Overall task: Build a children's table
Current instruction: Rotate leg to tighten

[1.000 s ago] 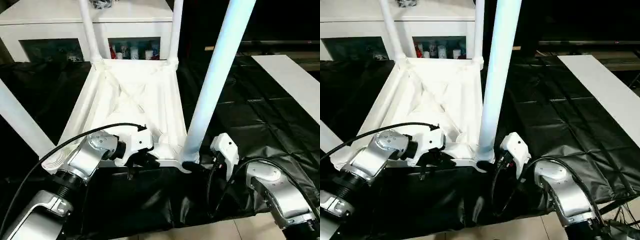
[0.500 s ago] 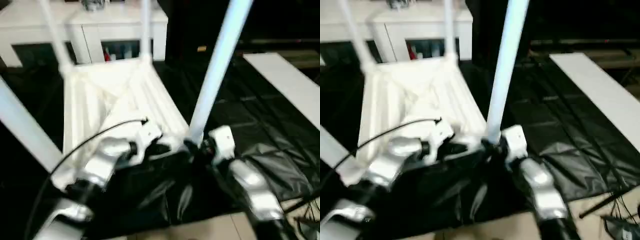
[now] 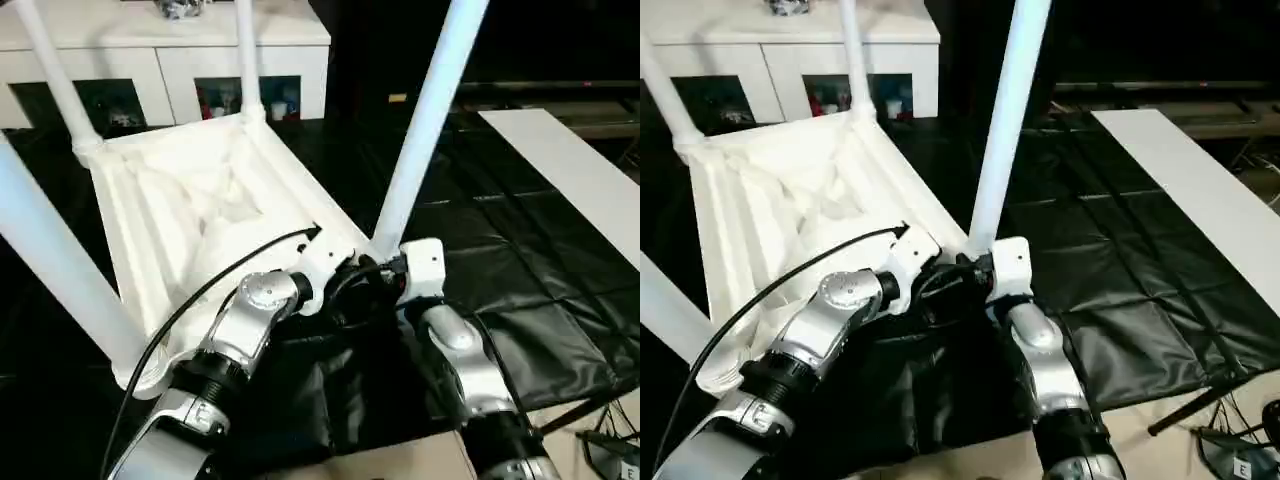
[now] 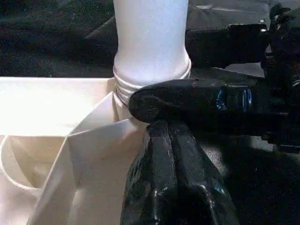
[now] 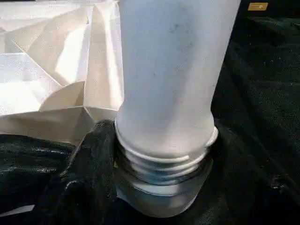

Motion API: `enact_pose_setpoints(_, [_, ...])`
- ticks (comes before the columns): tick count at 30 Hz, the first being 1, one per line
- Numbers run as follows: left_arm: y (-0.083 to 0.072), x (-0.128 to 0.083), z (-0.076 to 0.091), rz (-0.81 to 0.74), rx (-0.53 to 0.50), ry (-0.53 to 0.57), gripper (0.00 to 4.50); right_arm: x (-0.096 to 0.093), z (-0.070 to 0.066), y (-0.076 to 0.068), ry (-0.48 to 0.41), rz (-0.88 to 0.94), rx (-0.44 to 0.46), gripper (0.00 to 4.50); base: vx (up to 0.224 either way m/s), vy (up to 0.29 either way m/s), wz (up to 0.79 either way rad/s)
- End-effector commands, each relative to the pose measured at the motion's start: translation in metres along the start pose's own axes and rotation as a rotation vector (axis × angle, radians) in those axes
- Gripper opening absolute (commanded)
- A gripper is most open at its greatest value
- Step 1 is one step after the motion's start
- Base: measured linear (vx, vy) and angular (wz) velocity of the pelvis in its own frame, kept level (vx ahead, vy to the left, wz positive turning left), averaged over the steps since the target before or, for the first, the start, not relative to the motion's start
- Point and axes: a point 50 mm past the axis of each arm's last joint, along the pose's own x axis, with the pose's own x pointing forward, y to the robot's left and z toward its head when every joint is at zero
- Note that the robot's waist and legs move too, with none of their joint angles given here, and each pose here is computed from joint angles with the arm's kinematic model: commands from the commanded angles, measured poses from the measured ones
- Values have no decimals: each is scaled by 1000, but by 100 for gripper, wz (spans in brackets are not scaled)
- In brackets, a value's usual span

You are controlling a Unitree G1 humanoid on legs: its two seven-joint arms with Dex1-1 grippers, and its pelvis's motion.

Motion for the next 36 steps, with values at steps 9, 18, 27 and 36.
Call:
enact_pose_setpoints(9, [7,-27,12,-48,11,-48,46,-33,24,-6,-101,59,13,387,0,0,0])
enact_pose_setpoints(18, [11,-37,0,-111,9,62,134,-62,39,-32,-75,111,-80,387,0,0,0])
enact_pose_setpoints(27, [17,-30,-7,-82,-4,147,167,-68,47,-56,-30,98,-146,387,0,0,0])
enact_pose_setpoints(36, [11,-35,-16,-195,-26,249,81,-69,49,-63,7,130,-192,387,0,0,0])
